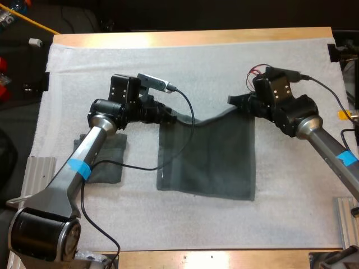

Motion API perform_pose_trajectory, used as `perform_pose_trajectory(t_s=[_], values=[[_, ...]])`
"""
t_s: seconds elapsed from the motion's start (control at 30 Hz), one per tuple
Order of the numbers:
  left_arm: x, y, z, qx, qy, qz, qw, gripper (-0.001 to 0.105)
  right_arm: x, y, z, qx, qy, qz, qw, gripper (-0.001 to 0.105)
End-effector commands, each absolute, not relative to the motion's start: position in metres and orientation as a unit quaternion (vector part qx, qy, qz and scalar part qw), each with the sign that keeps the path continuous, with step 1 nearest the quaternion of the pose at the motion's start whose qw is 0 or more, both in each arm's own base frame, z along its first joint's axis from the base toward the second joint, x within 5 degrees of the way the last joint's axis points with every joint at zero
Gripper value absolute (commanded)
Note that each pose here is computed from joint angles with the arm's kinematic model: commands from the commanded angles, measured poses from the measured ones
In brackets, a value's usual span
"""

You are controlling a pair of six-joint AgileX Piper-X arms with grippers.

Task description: Pick towel from pile, fold and stack

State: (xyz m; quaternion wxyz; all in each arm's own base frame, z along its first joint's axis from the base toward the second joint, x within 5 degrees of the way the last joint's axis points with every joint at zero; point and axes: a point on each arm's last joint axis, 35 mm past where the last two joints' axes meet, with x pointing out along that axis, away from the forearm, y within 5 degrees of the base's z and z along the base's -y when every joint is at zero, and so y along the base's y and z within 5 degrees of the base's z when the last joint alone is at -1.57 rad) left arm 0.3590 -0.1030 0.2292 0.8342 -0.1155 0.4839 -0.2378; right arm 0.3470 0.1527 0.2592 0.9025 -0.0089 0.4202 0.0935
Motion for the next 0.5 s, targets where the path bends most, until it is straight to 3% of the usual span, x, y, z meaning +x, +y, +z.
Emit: perform_pose_trajectory(t_s=[0.0, 0.03, 0.1, 0.47], values=[[0.362, -0.104, 0.235, -0.134, 0.470, -0.240, 0.839, 0.054, 0.350, 0.153, 0.264, 0.008, 0.401, 0.094, 0.911, 0.050], [0.363, -0.104, 0.238, -0.140, 0.466, -0.248, 0.838, 0.060, 0.351, 0.153, 0.266, 0.011, 0.395, 0.095, 0.914, 0.059], [0.365, -0.106, 0.243, -0.147, 0.460, -0.263, 0.835, 0.064, 0.353, 0.154, 0.270, 0.015, 0.383, 0.097, 0.918, 0.068], [0.331, -0.098, 0.294, -0.114, 0.468, -0.287, 0.828, 0.061, 0.321, 0.140, 0.315, -0.029, 0.374, 0.117, 0.919, 0.069]])
